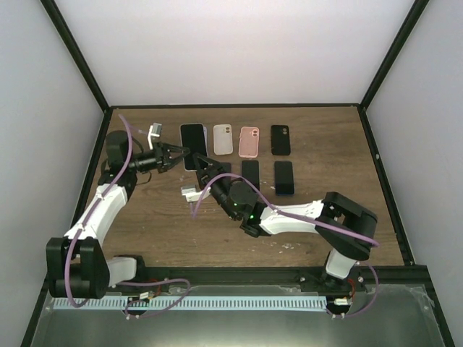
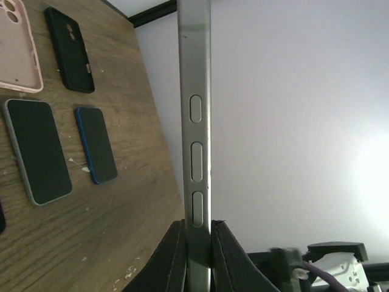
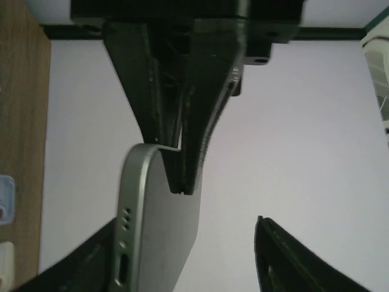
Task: Take the phone out of the phone case
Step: Place the phone at the center of the board.
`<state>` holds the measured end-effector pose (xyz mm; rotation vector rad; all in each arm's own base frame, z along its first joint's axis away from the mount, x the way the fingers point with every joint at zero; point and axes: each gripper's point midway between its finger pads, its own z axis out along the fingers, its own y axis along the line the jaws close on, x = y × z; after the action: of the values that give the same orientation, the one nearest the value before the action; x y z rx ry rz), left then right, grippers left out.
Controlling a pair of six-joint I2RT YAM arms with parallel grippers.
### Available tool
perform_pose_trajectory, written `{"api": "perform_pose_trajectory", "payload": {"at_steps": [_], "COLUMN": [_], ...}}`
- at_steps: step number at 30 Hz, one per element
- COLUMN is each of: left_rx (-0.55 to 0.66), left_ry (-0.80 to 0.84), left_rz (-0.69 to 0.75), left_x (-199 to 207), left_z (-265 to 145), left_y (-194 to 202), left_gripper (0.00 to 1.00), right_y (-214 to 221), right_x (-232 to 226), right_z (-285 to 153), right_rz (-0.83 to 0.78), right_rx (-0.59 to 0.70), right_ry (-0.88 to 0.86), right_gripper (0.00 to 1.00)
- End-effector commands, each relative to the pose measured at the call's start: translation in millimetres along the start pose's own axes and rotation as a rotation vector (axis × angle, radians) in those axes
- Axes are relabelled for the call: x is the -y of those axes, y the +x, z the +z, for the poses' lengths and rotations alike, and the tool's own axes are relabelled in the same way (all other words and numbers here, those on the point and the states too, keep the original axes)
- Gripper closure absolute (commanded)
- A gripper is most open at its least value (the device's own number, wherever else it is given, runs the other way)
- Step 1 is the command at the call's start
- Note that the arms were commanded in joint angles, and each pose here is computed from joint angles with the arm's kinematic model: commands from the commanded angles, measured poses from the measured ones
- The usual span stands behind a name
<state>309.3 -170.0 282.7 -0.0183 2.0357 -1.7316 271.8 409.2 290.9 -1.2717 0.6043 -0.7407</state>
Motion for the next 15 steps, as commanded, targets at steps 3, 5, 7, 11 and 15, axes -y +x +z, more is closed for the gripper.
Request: {"api": "perform_pose_trajectory", "payload": {"at_steps": [3,5,7,11,15], "left_rx": [0.033,0.017,-0.007,-0.048,-0.070], "left_ry": [-0.039,-0.074,-0.103,-0.180,-0.234], "left_rz": [0.085,0.108,0.147,0.245,0.254], "left_x": [-11,-20,-27,-37,-54], "left_z": [-10,-11,-11,-13,-15], "left_y": [-19,-20,-19,-20,-18], "left_gripper": [1.00,1.00,1.00,1.00,1.00], "right_y": [1,3,7,21,37], "right_x": [33,25,18,9,5], "right_z": [-6,-7,-8,-11,-12], "right_rz": [0.114,0.158,0.183,0.238,0.320], "right_rx": [0.014,0.015,0.009,-0.010,-0.042], "right_ry": [0.040,-0.019,-0.071,-0.145,-0.213], "right_gripper": [0.29,0.22,0.14,0.05,0.00]}}
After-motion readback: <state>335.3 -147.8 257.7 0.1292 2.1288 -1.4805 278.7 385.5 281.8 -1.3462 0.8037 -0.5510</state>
